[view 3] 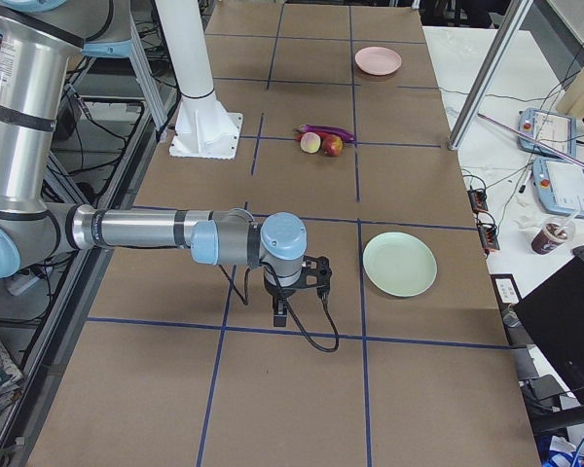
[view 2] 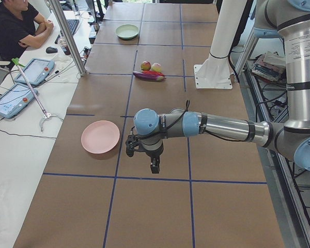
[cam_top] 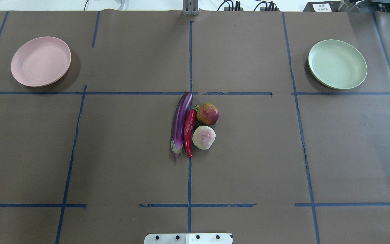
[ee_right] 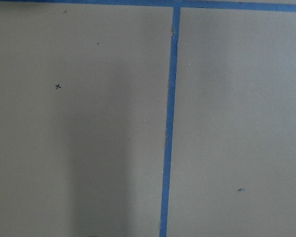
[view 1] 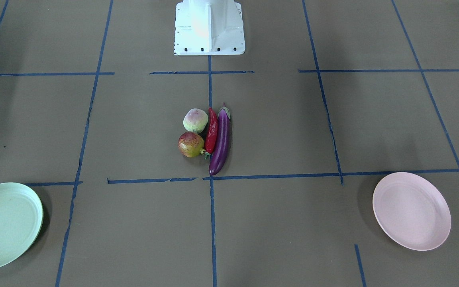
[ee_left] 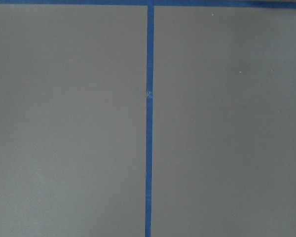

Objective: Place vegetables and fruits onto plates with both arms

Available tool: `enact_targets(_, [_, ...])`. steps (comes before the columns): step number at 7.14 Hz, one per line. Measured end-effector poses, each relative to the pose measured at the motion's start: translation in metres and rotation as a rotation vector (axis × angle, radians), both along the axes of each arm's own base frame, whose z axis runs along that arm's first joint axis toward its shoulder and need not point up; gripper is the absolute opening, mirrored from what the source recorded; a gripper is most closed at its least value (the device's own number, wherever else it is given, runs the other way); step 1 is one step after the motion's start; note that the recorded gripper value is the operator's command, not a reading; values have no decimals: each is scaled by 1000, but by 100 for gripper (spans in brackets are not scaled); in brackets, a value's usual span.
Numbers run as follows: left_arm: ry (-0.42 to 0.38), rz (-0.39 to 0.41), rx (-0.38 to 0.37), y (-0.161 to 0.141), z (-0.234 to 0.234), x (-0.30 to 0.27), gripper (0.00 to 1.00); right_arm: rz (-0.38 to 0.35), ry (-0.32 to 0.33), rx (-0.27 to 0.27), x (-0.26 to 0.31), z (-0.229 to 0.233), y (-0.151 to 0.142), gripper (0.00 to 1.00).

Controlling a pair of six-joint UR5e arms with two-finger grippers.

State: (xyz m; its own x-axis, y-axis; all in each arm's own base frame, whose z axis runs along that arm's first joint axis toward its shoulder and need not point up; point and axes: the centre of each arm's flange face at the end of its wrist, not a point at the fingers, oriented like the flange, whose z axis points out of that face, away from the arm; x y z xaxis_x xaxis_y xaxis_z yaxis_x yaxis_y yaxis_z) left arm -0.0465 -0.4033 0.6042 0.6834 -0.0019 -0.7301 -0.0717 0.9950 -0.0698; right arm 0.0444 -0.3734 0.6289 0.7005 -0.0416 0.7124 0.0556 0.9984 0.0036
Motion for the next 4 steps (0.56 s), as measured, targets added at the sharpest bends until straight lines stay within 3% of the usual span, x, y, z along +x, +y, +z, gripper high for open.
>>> enact_targets(2, [3, 1, 5, 0, 0, 0, 100, -4, -3, 13, -2, -6, -3, 100])
enact_targets(4, [3, 1, 19, -1, -6, 0, 100, -28, -45, 49, -17, -30, -10, 100])
